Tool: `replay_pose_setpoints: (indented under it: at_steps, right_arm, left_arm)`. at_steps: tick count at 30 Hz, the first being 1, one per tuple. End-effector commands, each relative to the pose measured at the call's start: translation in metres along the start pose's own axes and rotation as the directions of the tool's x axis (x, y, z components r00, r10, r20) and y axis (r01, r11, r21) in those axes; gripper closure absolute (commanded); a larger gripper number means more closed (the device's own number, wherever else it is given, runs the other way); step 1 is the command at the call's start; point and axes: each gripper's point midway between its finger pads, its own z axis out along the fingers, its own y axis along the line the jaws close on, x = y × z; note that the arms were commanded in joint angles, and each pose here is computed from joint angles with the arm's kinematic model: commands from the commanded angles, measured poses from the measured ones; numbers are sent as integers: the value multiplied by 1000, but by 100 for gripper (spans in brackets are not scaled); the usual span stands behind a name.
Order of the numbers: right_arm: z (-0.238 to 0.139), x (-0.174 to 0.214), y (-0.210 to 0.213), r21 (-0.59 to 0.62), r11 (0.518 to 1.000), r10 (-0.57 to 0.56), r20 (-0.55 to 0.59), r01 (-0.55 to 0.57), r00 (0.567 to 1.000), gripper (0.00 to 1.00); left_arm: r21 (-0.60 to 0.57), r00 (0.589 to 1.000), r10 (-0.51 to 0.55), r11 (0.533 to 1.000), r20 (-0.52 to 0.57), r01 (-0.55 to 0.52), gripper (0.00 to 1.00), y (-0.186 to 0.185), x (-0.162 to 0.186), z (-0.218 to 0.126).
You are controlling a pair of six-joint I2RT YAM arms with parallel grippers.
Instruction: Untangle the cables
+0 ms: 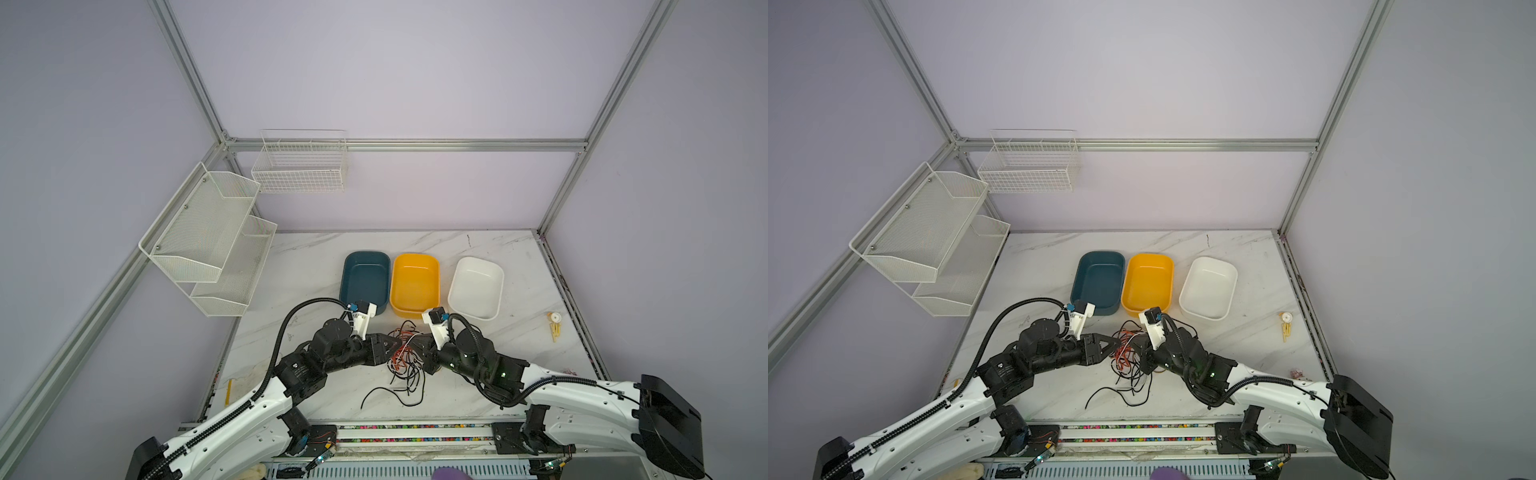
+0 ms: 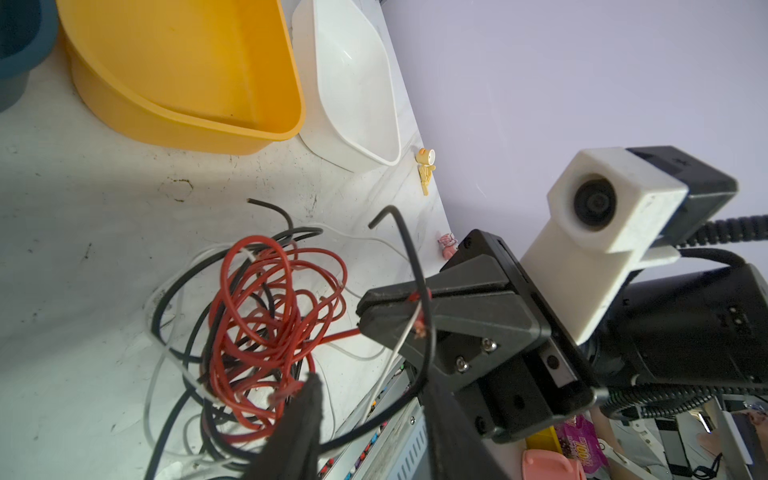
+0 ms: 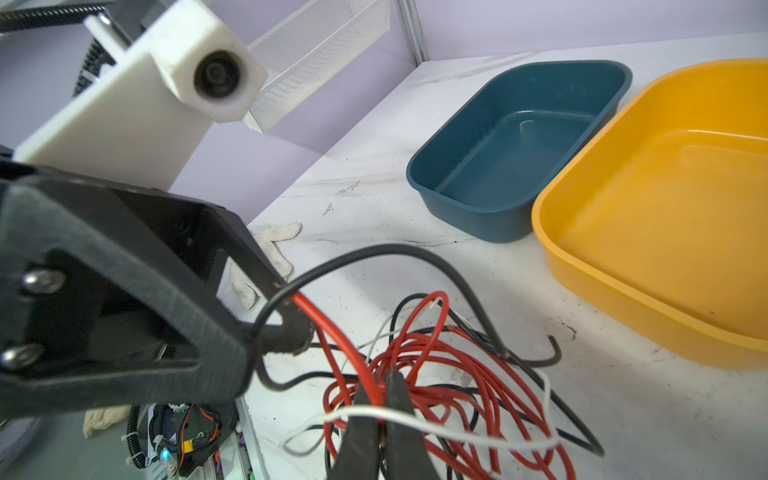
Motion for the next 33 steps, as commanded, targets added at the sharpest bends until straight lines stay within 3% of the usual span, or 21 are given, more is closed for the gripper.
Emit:
replay_pose_setpoints:
  at_steps: [1,6,18,33]
  right_arm:
    - [-8,-29,6,16,1000,-11,55,10,998,100]
    - [-13,-46,26,-53,998,-19,64,22,998,100]
    - [-9,-34,29,-87,996,-5,19,6,1000,100]
    - [3,-15,17,-41,999,-2,-34,0,999,100]
  left_arm:
    - [68,999,34,997,23,-35,43,-19,-8,-3]
    - [66,999,34,997,7,-34,35,-17,-4,0]
    - [80,997,60,995,46,-63,41,-24,-13,-4]
    - [-1,992,100,995,79,-101,77,-20,-23,-12]
